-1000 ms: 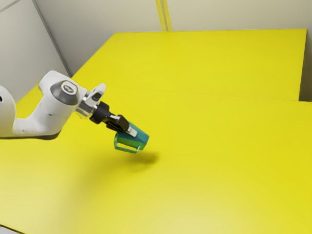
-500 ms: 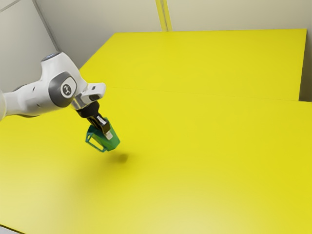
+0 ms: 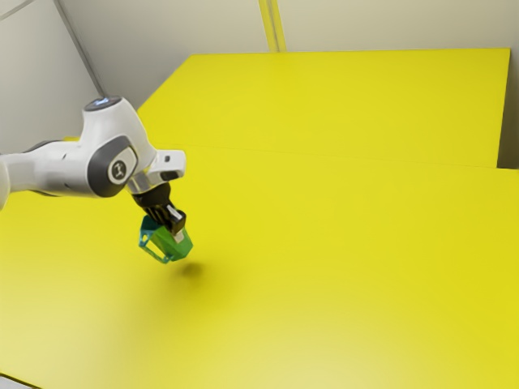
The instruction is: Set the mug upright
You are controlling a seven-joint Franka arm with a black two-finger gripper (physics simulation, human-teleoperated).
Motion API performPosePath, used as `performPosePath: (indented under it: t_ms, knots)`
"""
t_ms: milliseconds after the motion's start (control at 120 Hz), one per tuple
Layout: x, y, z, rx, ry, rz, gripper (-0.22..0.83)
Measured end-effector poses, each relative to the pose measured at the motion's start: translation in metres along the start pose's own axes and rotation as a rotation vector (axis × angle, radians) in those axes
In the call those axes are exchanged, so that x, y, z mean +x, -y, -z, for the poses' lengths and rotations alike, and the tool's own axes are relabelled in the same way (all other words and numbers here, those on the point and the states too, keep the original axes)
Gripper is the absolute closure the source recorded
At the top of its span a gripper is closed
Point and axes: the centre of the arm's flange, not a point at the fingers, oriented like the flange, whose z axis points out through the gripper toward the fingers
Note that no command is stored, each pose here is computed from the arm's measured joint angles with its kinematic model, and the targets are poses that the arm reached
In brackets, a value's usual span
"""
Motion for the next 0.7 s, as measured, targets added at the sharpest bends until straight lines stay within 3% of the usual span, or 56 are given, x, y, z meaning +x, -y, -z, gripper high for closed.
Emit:
performPosePath:
  t_ms: [458,700]
  knots:
    - [0.007,-0.007,-0.023,0.057,-0.065,0.114,0.78]
    - [0.002,-0.009,-0.033,0.052,-0.001,0.171,0.78]
